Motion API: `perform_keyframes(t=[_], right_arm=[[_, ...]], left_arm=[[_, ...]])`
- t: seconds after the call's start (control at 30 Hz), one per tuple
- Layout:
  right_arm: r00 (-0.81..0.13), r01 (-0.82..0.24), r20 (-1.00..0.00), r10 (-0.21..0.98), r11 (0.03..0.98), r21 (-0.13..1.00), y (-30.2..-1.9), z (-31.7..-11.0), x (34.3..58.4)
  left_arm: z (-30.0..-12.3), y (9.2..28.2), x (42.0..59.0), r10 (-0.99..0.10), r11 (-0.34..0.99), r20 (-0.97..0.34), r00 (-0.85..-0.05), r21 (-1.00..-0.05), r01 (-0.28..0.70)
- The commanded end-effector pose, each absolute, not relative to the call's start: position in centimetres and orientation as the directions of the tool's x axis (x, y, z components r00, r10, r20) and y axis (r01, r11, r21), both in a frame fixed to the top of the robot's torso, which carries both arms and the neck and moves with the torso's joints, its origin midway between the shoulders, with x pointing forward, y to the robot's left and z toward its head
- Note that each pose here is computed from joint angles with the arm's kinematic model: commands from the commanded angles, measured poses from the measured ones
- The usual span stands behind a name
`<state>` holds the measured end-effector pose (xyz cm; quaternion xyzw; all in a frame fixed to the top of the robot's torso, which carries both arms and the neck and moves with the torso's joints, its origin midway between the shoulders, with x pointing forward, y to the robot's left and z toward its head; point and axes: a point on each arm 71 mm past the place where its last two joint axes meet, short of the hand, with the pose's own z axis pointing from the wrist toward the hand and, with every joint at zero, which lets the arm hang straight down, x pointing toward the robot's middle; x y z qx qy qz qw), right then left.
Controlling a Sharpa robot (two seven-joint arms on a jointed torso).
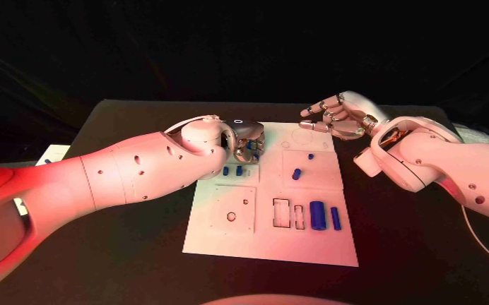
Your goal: Assemble the parts on the task board
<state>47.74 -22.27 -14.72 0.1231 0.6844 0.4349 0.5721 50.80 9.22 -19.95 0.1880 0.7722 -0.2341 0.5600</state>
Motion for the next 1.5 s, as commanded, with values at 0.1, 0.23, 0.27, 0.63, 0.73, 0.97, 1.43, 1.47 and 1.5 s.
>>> perform_keyframes(t=[0.1,0.23,0.27,0.63,0.73,0.97,1.43,1.47,1.5], right_arm=[[-0.326,-0.337,-0.678,0.659,0.588,0.735,-22.1,-14.8,47.7],[-0.326,-0.337,-0.678,0.659,0.588,0.735,-22.1,-14.8,47.7],[-0.326,-0.338,-0.678,0.659,0.588,0.735,-22.1,-14.8,47.7],[-0.326,-0.338,-0.677,0.659,0.588,0.735,-22.1,-14.8,47.7],[-0.326,-0.339,-0.677,0.660,0.588,0.735,-22.1,-14.8,47.7],[-0.324,-0.338,-0.678,0.660,0.588,0.735,-22.1,-14.8,47.7],[-0.322,-0.333,-0.677,0.662,0.590,0.735,-22.3,-14.9,47.7],[-0.322,-0.333,-0.677,0.662,0.591,0.735,-22.4,-14.9,47.7],[-0.322,-0.332,-0.677,0.662,0.591,0.735,-22.4,-14.9,47.7]], left_arm=[[-20.5,9.1,50.6,0.054,0.820,-0.945,-0.322,-0.142,0.555],[-20.6,9.1,50.6,0.054,0.821,-0.945,-0.324,-0.142,0.553],[-20.6,9.1,50.6,0.054,0.822,-0.945,-0.323,-0.142,0.552],[-20.2,9.4,50.6,0.008,0.812,-0.958,-0.286,-0.161,0.561],[-19.9,9.5,50.5,-0.017,0.806,-0.962,-0.274,-0.175,0.565],[-18.4,10.5,50.0,-0.121,0.794,-0.958,-0.260,-0.251,0.554],[-17.3,14.8,49.5,-0.181,0.825,-0.947,-0.265,-0.293,0.484],[-17.3,15.1,49.5,-0.179,0.828,-0.947,-0.268,-0.292,0.479],[-17.3,15.2,49.5,-0.176,0.830,-0.947,-0.269,-0.290,0.476]])
